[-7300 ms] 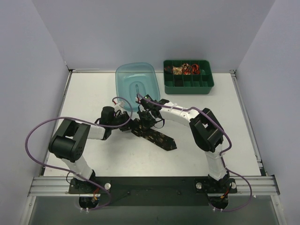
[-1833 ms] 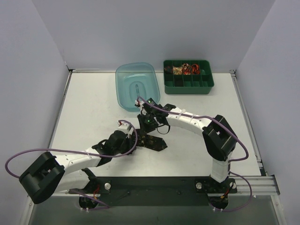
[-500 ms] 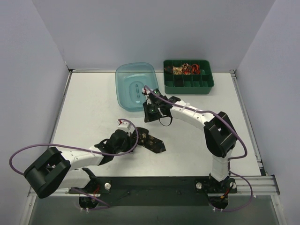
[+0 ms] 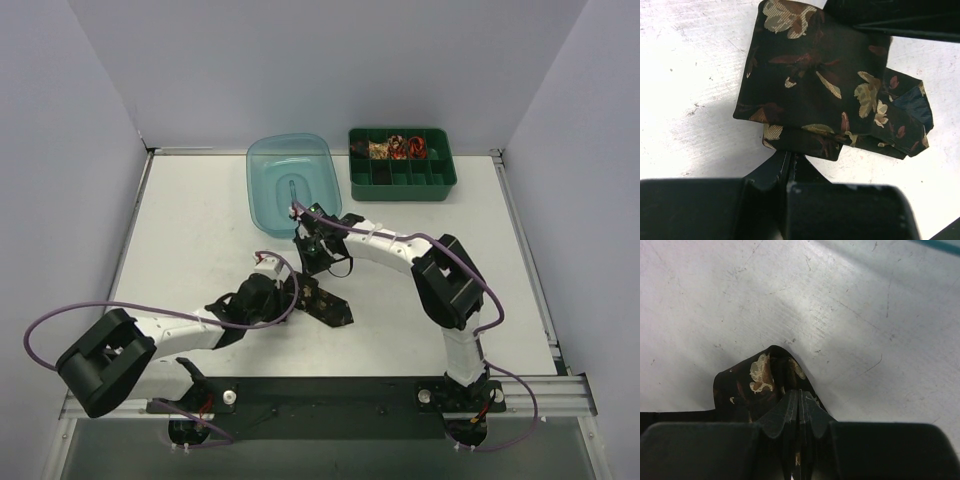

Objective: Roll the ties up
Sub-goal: Roll the tie at the center of the board.

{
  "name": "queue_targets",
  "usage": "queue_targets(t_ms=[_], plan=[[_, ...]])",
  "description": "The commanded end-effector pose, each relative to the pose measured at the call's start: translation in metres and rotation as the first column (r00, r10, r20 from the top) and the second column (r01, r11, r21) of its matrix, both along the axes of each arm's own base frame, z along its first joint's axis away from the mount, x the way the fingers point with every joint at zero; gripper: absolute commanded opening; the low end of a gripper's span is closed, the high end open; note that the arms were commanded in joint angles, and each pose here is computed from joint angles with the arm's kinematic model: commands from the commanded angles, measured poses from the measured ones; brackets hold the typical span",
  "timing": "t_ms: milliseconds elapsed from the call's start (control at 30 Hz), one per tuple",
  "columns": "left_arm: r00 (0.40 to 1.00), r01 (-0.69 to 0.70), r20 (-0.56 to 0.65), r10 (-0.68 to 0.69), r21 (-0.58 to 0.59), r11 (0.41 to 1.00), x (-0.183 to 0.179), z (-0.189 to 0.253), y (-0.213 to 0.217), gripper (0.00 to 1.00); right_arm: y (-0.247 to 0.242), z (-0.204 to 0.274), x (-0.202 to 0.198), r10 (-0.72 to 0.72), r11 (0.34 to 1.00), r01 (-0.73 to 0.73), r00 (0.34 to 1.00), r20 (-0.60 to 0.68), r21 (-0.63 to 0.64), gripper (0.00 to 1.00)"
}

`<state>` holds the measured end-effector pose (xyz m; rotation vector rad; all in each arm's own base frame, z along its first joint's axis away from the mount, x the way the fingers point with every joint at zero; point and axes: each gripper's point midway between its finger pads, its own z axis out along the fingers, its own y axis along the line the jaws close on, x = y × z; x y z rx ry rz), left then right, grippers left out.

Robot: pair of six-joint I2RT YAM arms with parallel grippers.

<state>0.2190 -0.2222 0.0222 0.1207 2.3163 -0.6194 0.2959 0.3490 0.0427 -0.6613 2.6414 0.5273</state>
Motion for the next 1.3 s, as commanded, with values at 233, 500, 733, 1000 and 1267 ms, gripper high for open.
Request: queue_targets(t_ms=[233, 500, 733, 1000, 1267], plan=[[0.999, -0.002, 0.050, 0.004, -0.037, 0.999, 0.022, 0.018, -0.017, 0.00, 0.005, 0.015, -0.016, 0.028, 0.999, -0.028, 1.000, -0.003, -0.025, 0.01], [0.999, -0.008, 0.041, 0.009, -0.024, 1.000, 0.025, 0.016, -0.019, 0.00, 0.005, 0.012, -0.018, 0.025, 0.999, -0.025, 1.000, -0.013, -0.036, 0.01], [0.999, -0.014, 0.049, 0.015, -0.021, 1.000, 0.019, 0.023, -0.011, 0.00, -0.007, 0.028, 0.002, -0.031, 0.997, 0.035, 0.998, 0.059, -0.063, 0.02], [0.994, -0.041, 0.100, 0.040, 0.006, 0.999, 0.006, 0.053, 0.017, 0.80, -0.024, 0.058, 0.023, -0.102, 0.994, 0.107, 0.986, 0.132, -0.034, 0.02], [0.991, -0.082, 0.102, 0.081, 0.001, 0.997, 0.011, 0.066, 0.035, 0.90, -0.041, 0.074, 0.020, -0.134, 0.990, 0.141, 0.976, 0.171, -0.031, 0.02]])
